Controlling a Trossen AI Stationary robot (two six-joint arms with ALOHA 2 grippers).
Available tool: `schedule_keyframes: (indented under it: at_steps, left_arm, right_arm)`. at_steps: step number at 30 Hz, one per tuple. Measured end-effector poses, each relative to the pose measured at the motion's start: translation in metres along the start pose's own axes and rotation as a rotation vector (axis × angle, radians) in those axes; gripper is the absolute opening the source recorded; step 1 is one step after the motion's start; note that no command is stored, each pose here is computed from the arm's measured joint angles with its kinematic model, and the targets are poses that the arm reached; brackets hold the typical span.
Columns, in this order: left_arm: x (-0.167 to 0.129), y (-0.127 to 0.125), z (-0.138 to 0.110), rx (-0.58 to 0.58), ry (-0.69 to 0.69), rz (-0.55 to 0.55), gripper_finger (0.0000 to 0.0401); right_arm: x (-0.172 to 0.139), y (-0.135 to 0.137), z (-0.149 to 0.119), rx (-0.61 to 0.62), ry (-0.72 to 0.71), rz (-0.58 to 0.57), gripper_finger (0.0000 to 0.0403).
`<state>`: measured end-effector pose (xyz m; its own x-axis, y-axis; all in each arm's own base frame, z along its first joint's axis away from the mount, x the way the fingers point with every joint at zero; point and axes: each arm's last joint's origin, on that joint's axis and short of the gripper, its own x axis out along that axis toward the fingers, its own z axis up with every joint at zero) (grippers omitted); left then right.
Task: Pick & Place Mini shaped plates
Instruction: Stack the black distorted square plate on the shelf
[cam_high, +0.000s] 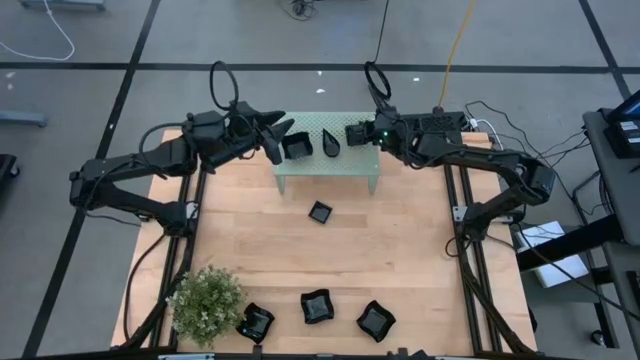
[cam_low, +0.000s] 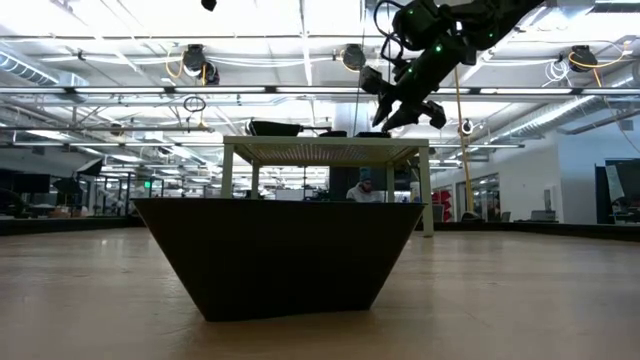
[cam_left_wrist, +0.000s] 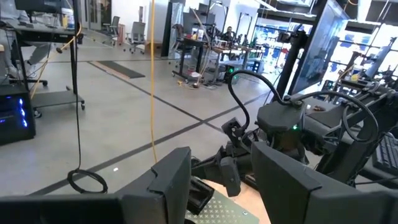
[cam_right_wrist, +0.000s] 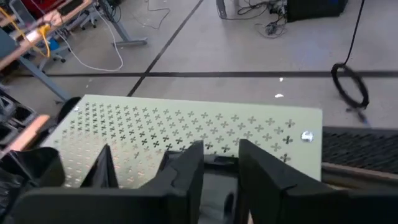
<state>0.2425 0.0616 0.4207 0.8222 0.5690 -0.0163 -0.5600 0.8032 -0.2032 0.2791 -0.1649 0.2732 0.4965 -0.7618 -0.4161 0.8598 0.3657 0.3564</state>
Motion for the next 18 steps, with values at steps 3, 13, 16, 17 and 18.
schedule_keyframes:
  at_steps: [3,13,16,17,18]
  left_arm:
    - [0.0,0.0,0.0,0.0,0.004,-0.008,0.017]
    - [-0.007,0.004,-0.036,-0.166,0.423,-0.075,0.017]
    - [-0.014,0.002,-0.054,-0.261,0.643,-0.097,0.017]
    - [-0.017,0.001,-0.059,-0.283,0.716,-0.095,0.017]
    - [-0.021,-0.001,-0.066,-0.299,0.793,-0.088,0.017]
  right_arm:
    - [-0.005,-0.002,0.006,-0.064,-0.016,0.001,0.0112]
    - [-0.05,0.002,0.033,-0.281,-0.128,0.088,0.0129]
    - [-0.066,0.004,0.039,-0.348,-0.166,0.12,0.013]
    - [-0.071,0.005,0.041,-0.365,-0.179,0.13,0.013]
    - [-0.076,0.005,0.043,-0.38,-0.189,0.138,0.013]
